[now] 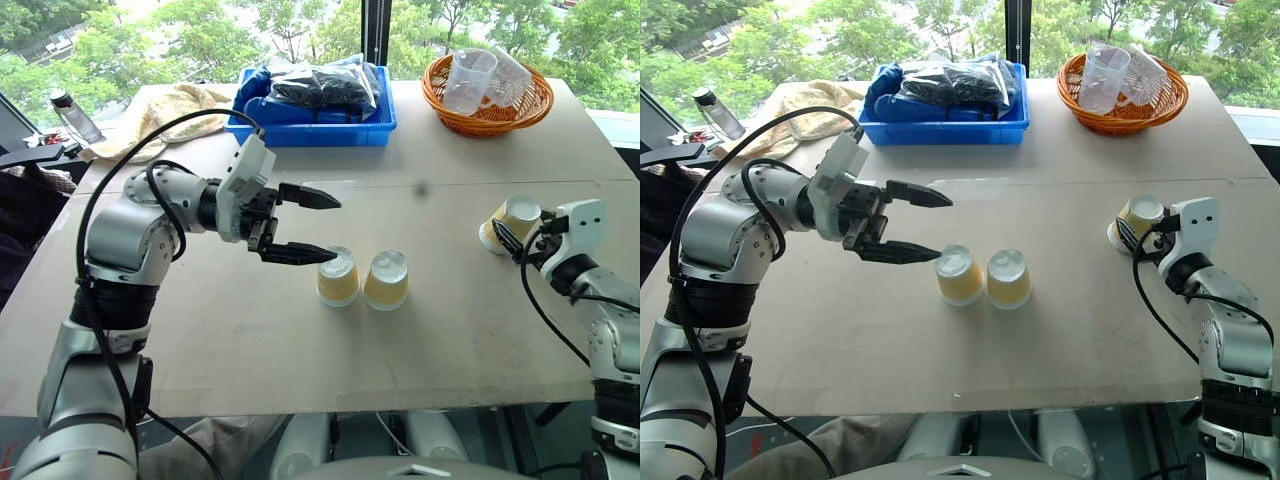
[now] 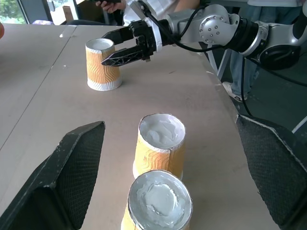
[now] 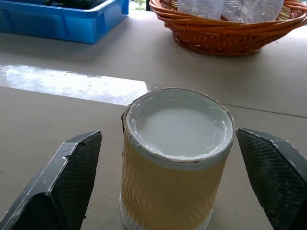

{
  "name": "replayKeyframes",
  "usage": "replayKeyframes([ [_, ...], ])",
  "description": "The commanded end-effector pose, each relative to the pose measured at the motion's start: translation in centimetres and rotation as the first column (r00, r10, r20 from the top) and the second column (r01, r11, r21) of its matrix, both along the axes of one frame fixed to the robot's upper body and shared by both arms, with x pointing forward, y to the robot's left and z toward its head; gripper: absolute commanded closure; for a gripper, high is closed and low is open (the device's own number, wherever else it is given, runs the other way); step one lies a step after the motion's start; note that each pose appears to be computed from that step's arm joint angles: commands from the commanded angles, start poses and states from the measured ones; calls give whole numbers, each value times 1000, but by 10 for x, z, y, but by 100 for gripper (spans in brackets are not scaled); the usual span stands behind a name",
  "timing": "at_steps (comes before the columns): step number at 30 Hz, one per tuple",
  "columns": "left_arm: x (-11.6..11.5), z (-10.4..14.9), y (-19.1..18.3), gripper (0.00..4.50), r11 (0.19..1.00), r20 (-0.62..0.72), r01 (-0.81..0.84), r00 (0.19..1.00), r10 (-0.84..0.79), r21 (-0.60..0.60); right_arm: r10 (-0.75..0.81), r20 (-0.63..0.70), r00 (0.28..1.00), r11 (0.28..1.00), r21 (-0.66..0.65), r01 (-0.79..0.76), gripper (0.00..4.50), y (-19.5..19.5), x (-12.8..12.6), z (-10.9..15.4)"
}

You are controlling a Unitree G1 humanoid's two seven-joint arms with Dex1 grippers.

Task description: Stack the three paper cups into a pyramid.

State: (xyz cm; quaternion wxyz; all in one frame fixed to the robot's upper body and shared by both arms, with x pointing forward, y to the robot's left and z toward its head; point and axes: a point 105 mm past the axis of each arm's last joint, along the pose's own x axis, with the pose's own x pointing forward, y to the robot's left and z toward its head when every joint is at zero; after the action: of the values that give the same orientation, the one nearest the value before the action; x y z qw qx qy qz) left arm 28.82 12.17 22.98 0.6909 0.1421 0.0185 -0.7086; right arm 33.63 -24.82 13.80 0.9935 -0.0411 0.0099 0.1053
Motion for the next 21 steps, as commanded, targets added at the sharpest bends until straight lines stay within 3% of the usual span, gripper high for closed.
replayKeyframes([
  [1, -5, 12, 5, 0, 1000, 65, -6, 998, 6, -5, 2, 75, 997, 1000, -3, -1, 46, -2, 6, 14],
  [3, -5, 12, 6, 0, 1000, 62, -14, 998, 14, -4, 13, 86, 996, 1000, 5, -13, 92, -1, 7, 16],
  [6, -6, 12, 7, 0, 1000, 63, -17, 998, 17, -6, 24, 97, 995, 1000, -6, -24, 232, 1, 8, 16],
  [7, -6, 13, 7, 0, 1000, 63, -14, 998, 14, -9, 28, 104, 994, 1000, -4, -27, 248, 2, 8, 17],
  [10, -5, 13, 7, 0, 1000, 67, -16, 998, 17, -17, 75, 130, 989, 997, -4, -75, 248, 10, 7, 22],
  [14, 0, 10, 14, 0, 998, 62, -63, 996, 64, -15, 275, 183, 944, 961, -20, -276, 249, 44, -8, 43],
  [21, -4, 3, 38, 0, 990, 52, -143, 988, 143, 13, 689, 209, 694, 715, -34, -699, 249, 141, -61, 87],
])
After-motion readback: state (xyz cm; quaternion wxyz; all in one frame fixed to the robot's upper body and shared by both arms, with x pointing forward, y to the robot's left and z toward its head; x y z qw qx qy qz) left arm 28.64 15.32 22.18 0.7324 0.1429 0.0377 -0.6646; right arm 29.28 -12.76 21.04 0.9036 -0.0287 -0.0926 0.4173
